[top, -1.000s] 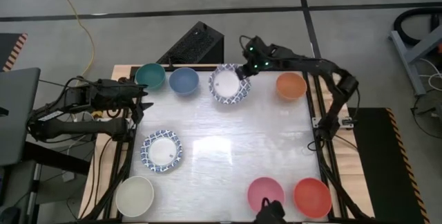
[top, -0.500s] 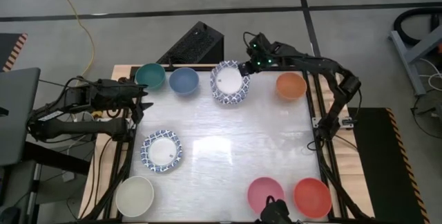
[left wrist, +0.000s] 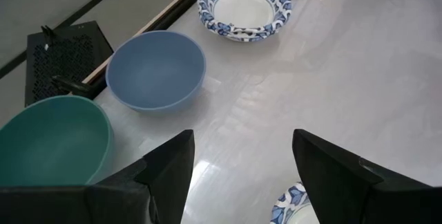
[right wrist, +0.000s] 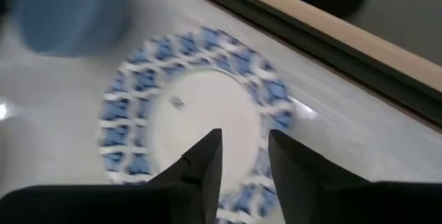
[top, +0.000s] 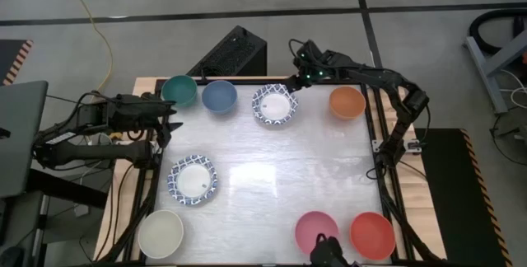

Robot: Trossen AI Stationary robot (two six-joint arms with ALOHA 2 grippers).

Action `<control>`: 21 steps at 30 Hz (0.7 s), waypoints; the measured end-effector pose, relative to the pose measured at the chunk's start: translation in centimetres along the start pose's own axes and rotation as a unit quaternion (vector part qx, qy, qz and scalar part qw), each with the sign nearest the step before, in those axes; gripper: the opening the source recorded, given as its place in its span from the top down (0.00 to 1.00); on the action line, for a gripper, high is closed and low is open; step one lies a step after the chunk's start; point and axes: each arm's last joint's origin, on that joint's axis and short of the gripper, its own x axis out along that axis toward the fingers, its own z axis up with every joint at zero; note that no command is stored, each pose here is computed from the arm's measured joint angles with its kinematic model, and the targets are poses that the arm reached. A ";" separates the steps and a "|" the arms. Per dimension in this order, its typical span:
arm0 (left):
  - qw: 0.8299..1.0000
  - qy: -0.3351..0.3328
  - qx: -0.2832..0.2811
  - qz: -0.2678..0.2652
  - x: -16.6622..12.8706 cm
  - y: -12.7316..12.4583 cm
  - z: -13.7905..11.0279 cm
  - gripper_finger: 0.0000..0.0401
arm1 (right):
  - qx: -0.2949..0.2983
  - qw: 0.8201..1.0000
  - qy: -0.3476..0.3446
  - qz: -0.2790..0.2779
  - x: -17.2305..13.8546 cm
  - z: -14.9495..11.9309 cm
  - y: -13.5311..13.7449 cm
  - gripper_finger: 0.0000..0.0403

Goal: Nest bowls inside each other
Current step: Stack the blue pattern bowl on top of the blue pattern bowl

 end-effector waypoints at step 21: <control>0.974 0.226 -0.020 -0.009 9.1 -1.7 -4.4 0.41 | -0.094 0.991 0.011 0.095 0.4 -1.2 4.5 0.65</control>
